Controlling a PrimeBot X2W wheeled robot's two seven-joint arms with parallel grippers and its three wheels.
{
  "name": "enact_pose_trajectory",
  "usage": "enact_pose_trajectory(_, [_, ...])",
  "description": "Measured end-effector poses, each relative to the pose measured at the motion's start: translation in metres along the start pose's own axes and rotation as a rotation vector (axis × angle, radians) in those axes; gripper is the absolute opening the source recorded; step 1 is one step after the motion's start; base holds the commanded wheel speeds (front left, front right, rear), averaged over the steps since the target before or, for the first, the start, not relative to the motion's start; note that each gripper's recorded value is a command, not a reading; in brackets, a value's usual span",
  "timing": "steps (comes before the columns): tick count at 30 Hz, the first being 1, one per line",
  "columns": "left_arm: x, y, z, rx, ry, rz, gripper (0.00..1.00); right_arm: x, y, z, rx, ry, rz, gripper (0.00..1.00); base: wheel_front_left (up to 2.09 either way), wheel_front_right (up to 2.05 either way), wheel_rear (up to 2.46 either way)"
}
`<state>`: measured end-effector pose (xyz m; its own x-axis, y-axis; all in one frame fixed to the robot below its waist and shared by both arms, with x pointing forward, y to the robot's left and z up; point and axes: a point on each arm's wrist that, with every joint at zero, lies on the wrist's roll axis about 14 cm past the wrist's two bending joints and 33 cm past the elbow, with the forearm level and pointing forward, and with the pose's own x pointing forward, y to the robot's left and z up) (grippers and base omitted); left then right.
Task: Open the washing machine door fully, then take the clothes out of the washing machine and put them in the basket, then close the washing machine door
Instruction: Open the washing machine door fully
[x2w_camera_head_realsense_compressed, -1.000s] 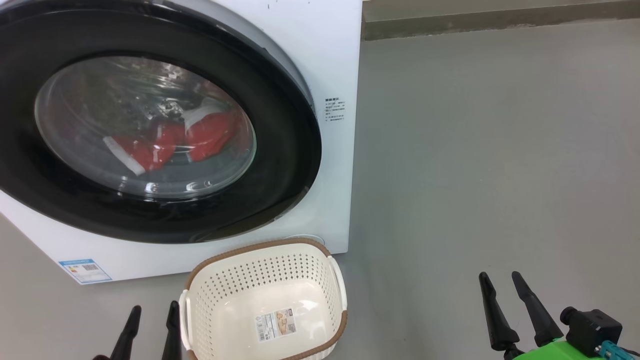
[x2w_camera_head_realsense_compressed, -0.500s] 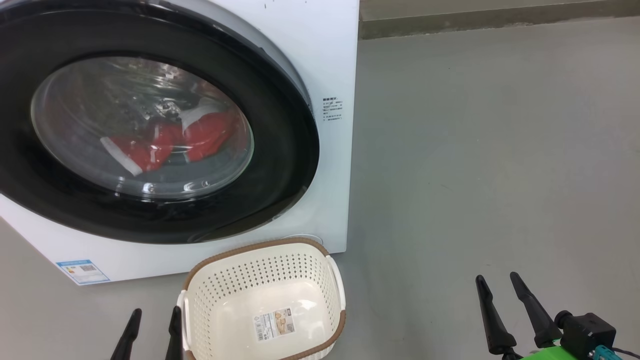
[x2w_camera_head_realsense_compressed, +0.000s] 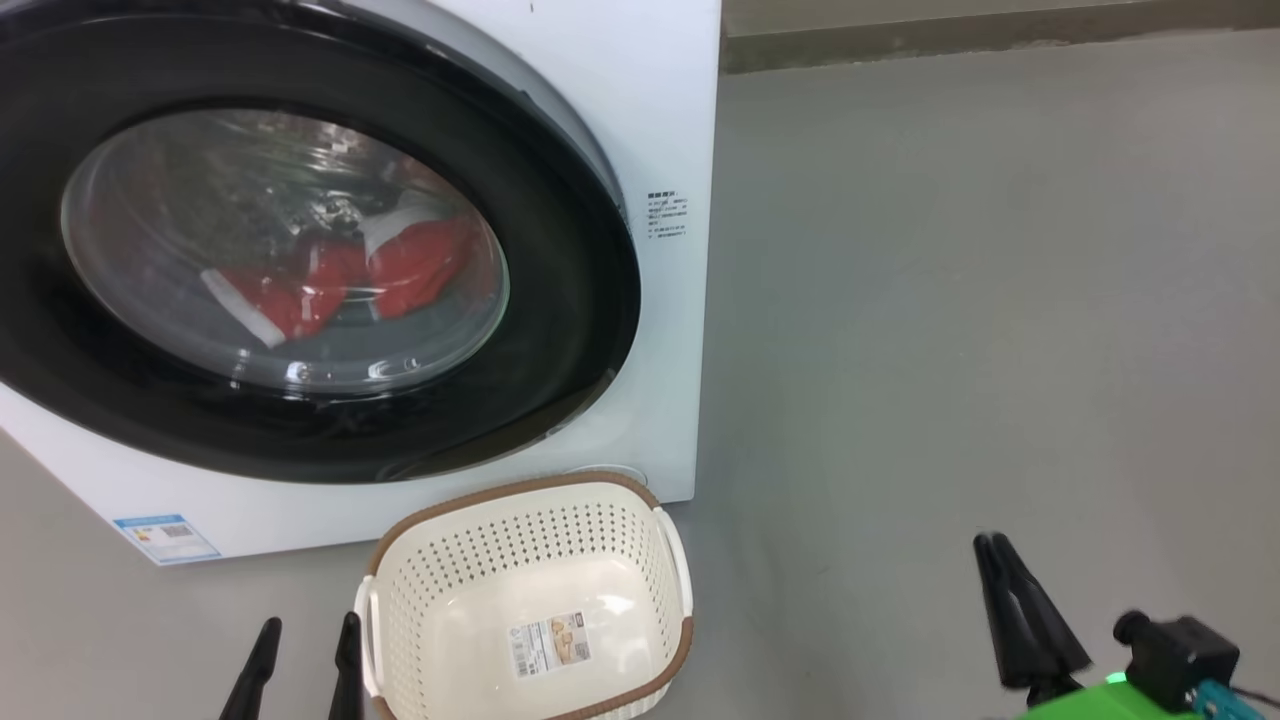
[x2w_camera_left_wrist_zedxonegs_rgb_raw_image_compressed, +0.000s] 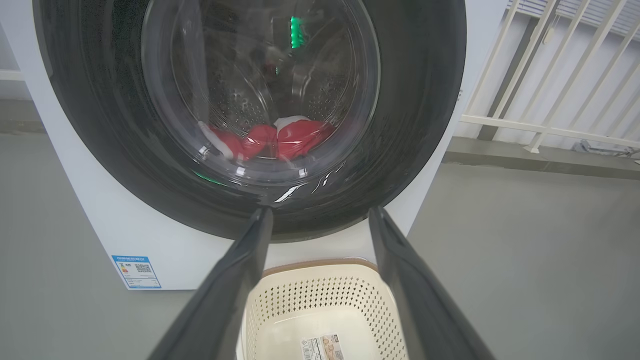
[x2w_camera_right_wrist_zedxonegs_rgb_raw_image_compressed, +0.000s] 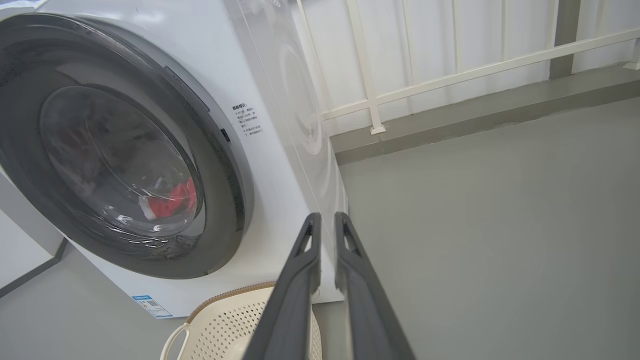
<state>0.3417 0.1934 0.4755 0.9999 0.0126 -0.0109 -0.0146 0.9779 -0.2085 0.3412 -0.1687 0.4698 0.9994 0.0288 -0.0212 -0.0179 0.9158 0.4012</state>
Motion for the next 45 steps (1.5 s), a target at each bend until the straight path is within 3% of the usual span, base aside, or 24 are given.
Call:
enact_pose_trajectory(13, [0.003, 0.002, -0.007, -0.025, 0.021, 0.015, 1.0, 0.079, 0.062, 0.06, 0.21, -0.17, 0.177, 0.0, 0.0, 0.0, 0.0])
enact_pose_trajectory(20, [0.015, 0.007, -0.008, -0.038, 0.023, 0.032, 1.0, 0.124, 0.105, 0.073, 0.273, -0.171, 0.312, 0.0, 0.0, 0.0, 0.0])
enact_pose_trajectory(31, [0.032, 0.014, -0.023, -0.055, 0.065, 0.056, 1.0, 0.194, 0.156, 0.067, 0.537, 0.014, 0.479, 0.0, 0.0, 0.0, 0.0])
enact_pose_trajectory(45, [0.048, 0.026, -0.044, -0.059, 0.121, 0.091, 1.0, 0.23, 0.197, 0.04, 0.774, 0.417, 0.665, 0.0, 0.0, 0.0, 0.0])
